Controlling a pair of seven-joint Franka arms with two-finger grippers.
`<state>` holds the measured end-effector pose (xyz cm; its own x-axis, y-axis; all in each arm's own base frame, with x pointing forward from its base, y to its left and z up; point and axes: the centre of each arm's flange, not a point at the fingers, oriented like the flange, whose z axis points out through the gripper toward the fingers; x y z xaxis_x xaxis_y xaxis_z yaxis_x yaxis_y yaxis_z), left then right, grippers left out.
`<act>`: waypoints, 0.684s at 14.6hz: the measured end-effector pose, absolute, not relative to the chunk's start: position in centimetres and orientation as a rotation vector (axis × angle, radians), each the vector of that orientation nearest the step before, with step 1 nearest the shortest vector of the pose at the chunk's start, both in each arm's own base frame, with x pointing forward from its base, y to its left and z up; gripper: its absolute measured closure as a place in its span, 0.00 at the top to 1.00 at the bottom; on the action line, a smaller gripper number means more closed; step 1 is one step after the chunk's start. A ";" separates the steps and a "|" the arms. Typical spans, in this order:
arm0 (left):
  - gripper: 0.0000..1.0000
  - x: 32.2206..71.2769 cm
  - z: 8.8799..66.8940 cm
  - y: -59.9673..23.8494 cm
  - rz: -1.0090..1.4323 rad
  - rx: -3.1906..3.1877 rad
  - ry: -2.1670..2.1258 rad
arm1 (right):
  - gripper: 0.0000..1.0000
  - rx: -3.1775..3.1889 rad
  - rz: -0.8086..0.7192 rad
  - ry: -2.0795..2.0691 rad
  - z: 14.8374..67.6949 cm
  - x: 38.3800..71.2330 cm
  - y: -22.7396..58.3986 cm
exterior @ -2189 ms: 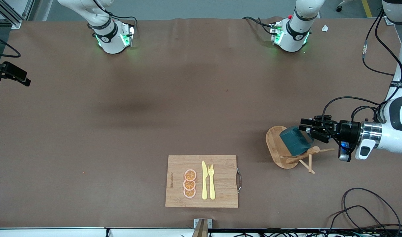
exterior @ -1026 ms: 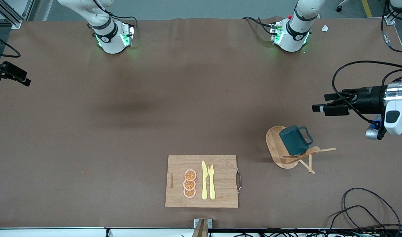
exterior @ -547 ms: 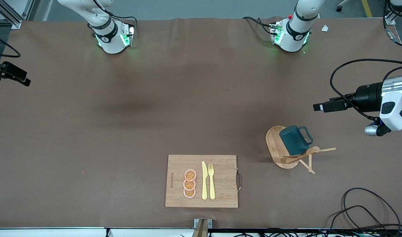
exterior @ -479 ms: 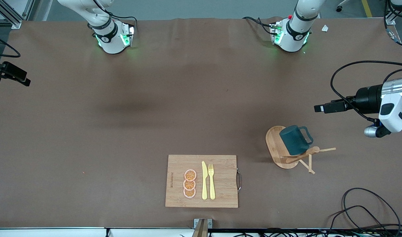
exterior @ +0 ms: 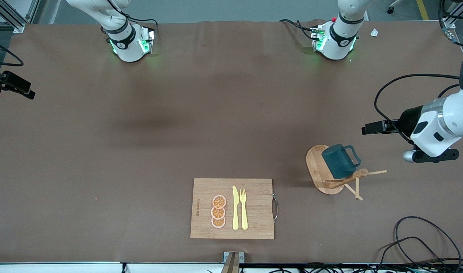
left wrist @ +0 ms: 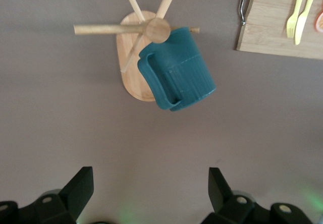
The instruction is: Pass cup and hang on rack
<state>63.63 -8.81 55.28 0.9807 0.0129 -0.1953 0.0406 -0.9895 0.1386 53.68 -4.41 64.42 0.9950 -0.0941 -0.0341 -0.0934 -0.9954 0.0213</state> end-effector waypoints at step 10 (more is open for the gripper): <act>1.00 62.7 61.0 -4.2 -0.134 3.038 -0.261 | 1.00 3.118 -0.055 -0.147 64.4 53.7 -4.4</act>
<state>62.70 -4.22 61.02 0.9815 -0.1740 -0.0796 -0.1661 -0.9814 0.0966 53.68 -4.45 64.43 0.9949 -0.0947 -0.0340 -0.0940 -0.9953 0.0213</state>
